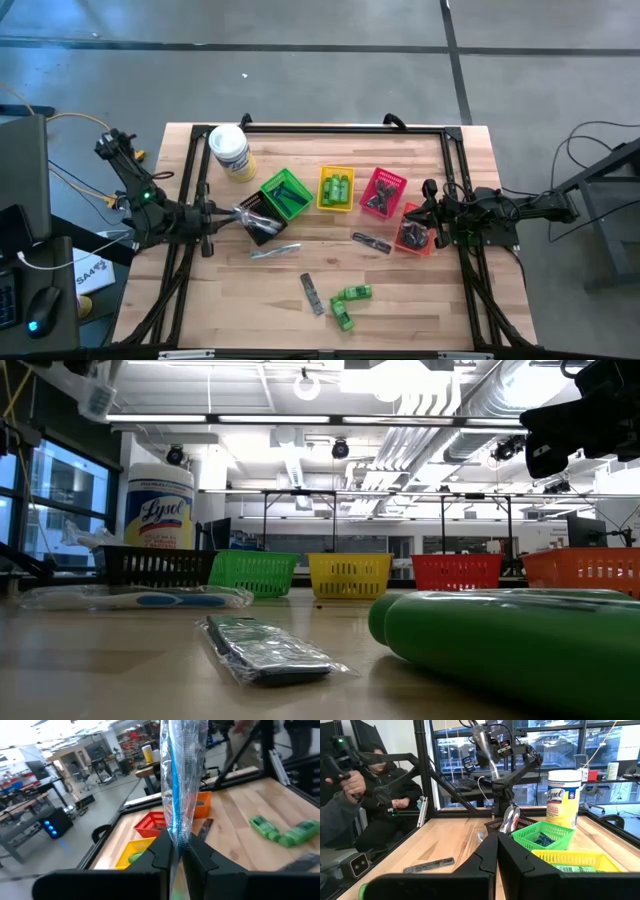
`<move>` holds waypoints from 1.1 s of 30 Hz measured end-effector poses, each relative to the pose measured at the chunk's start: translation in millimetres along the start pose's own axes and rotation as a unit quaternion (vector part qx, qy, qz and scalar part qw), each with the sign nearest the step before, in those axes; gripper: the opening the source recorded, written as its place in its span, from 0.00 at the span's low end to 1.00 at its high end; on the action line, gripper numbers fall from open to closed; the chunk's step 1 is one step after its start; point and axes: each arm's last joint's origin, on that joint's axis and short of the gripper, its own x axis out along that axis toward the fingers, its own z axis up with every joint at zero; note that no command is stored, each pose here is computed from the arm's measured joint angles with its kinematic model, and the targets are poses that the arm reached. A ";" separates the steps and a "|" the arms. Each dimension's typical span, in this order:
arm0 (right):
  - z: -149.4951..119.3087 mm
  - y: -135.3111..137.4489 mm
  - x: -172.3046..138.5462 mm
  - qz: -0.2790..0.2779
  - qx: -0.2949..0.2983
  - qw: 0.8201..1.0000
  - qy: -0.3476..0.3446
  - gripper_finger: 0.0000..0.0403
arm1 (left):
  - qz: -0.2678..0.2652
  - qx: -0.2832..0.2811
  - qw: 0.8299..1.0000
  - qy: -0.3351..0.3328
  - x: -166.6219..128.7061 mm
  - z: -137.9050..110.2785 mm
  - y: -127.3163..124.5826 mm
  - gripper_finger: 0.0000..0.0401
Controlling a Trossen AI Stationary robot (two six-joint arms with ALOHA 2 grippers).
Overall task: Pick & Place Travel size toiletries
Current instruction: Put the bottom blue toothbrush into the black bin
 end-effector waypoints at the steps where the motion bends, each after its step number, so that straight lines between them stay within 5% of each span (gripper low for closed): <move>1: 0.1 0.0 0.0 0.000 0.000 1.000 0.000 0.01 | -0.011 0.005 1.000 0.001 1.2 0.3 -2.6 0.05; 13: 0.0 -0.1 0.0 -0.002 0.000 1.000 0.000 0.01 | -0.121 0.102 0.985 0.069 50.6 1.0 -24.9 0.05; 24: -1.0 0.0 0.0 0.001 0.000 1.000 0.005 0.01 | -0.121 0.124 0.984 0.045 69.7 17.6 14.2 0.05; 33: -2.2 -0.1 0.0 0.001 0.000 1.000 0.011 0.01 | -0.135 0.118 0.980 0.086 68.6 6.0 34.3 0.05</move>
